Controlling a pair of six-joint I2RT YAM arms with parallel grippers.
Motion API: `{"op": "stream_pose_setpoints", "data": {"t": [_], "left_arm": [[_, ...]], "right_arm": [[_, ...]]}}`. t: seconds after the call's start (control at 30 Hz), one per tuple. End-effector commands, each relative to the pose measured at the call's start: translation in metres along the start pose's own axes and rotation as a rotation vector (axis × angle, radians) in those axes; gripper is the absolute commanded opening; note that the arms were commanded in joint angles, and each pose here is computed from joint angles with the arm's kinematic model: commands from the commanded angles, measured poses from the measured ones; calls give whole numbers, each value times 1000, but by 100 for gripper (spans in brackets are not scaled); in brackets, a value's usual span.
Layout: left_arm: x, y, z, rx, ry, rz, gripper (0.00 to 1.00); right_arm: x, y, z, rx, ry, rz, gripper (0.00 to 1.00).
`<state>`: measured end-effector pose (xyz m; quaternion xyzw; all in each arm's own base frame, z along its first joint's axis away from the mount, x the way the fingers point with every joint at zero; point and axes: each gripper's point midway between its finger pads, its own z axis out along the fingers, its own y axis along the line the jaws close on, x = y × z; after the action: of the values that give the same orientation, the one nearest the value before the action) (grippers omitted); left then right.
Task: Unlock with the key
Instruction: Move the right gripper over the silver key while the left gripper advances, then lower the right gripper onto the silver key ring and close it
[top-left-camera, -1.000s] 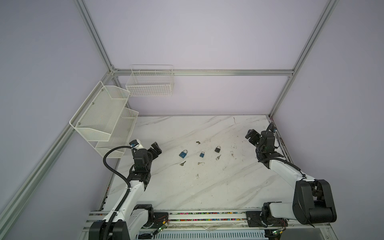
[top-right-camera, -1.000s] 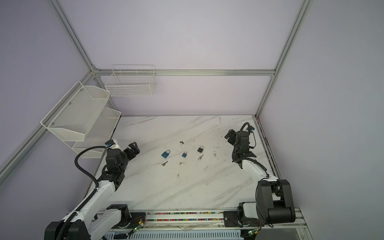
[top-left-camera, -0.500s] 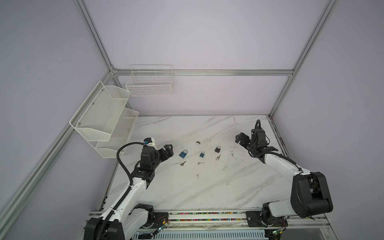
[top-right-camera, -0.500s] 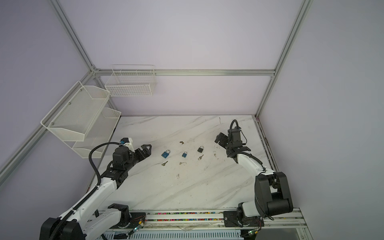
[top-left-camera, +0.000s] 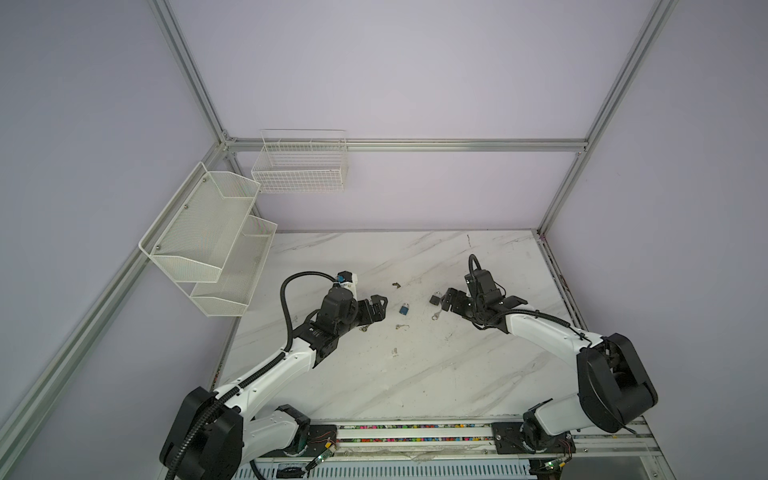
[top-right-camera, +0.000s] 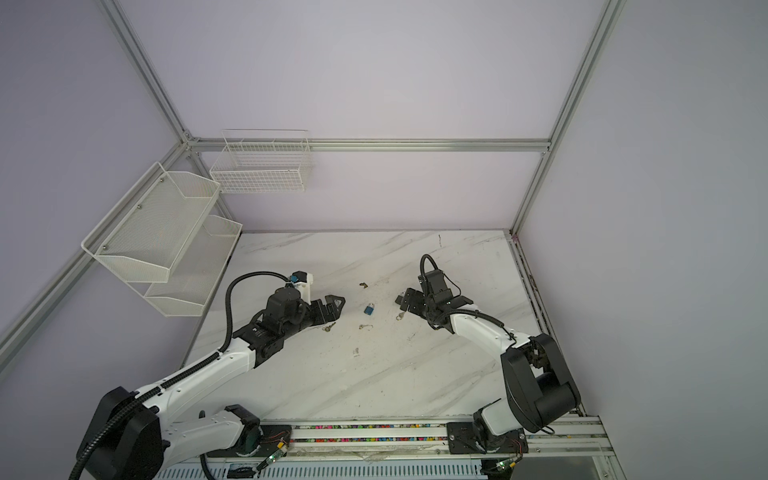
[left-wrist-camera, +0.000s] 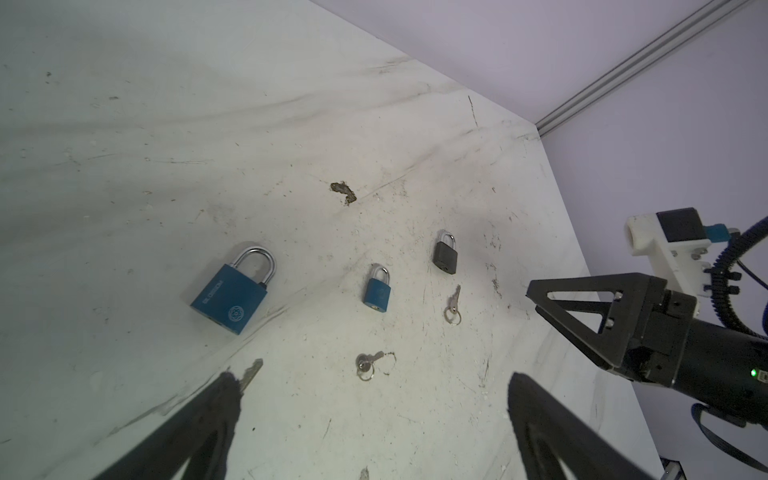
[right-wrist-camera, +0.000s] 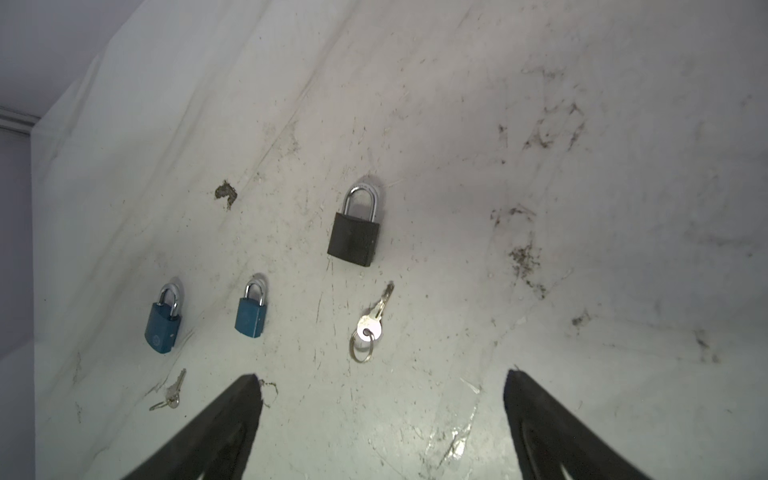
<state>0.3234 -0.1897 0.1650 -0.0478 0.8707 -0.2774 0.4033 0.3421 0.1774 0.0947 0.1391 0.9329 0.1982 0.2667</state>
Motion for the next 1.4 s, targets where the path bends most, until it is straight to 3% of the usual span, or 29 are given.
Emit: {"op": "stream_pose_setpoints", "data": {"t": [0.0, 0.23, 0.6, 1.37], "left_arm": [[-35, -37, 0, 51, -96, 34, 100], [-27, -57, 15, 76, -98, 55, 100], [-25, -58, 29, 27, -126, 59, 100], [-15, -69, 35, 52, -95, 62, 100]], "right_arm": [[7, -5, 2, 79, 5, 19, 91], [20, -3, 17, 108, 29, 29, 83], [26, 9, 36, 150, 23, -13, 72], [33, -1, 62, 309, 16, -153, 71]]}}
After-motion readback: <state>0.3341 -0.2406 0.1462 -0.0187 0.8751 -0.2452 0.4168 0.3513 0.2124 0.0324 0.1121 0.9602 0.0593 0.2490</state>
